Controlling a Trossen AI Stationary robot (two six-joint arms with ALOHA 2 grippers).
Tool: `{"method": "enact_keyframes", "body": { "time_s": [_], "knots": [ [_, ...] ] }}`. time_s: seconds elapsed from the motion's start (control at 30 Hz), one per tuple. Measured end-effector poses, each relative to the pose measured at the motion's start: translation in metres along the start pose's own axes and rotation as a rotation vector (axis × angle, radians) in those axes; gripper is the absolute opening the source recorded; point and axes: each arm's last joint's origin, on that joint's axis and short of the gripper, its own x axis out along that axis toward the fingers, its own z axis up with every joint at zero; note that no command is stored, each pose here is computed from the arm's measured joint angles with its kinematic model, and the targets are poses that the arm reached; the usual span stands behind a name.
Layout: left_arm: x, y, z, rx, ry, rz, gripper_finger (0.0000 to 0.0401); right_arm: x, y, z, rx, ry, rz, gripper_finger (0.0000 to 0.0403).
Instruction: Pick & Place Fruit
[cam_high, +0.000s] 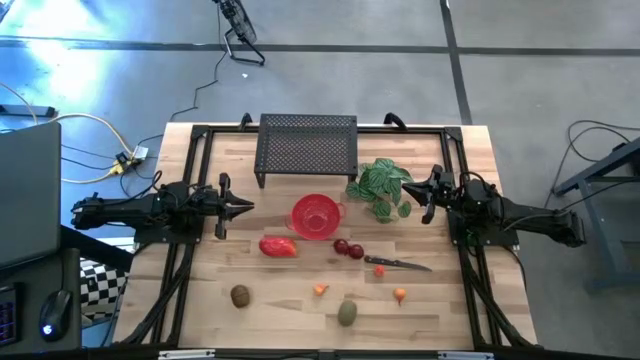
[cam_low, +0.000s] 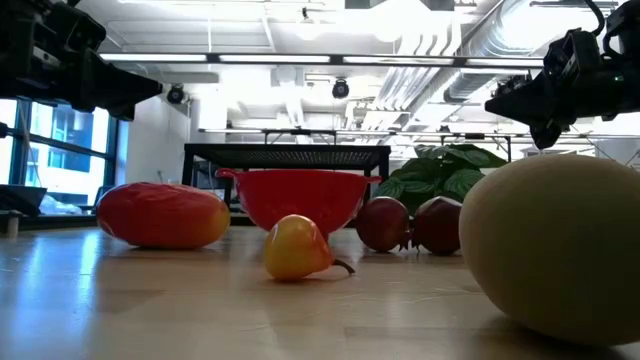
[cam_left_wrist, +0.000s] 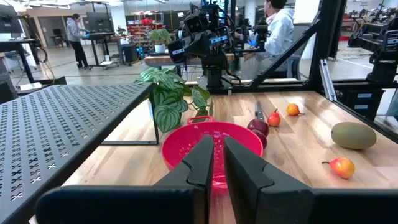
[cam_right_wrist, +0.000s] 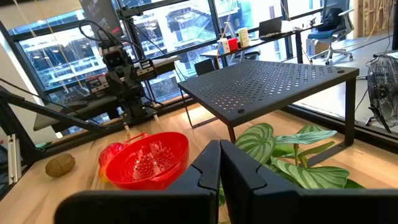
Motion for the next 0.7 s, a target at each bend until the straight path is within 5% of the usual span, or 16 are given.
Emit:
{"method": "enact_keyframes", "body": {
  "time_s": [0.27,0.7],
  "knots": [
    [0.0000,0.0000,0.0002,-0.054,-0.002,0.001,0.0035,0.0000,-0.0002,0.0000,-0.171,-0.001,-0.007,0.0003],
    [0.0000,0.0001,0.0004,-0.132,-0.004,0.001,0.0035,-0.0001,-0.0010,0.0022,-0.146,-0.030,-0.051,0.0003]
  ]
}}
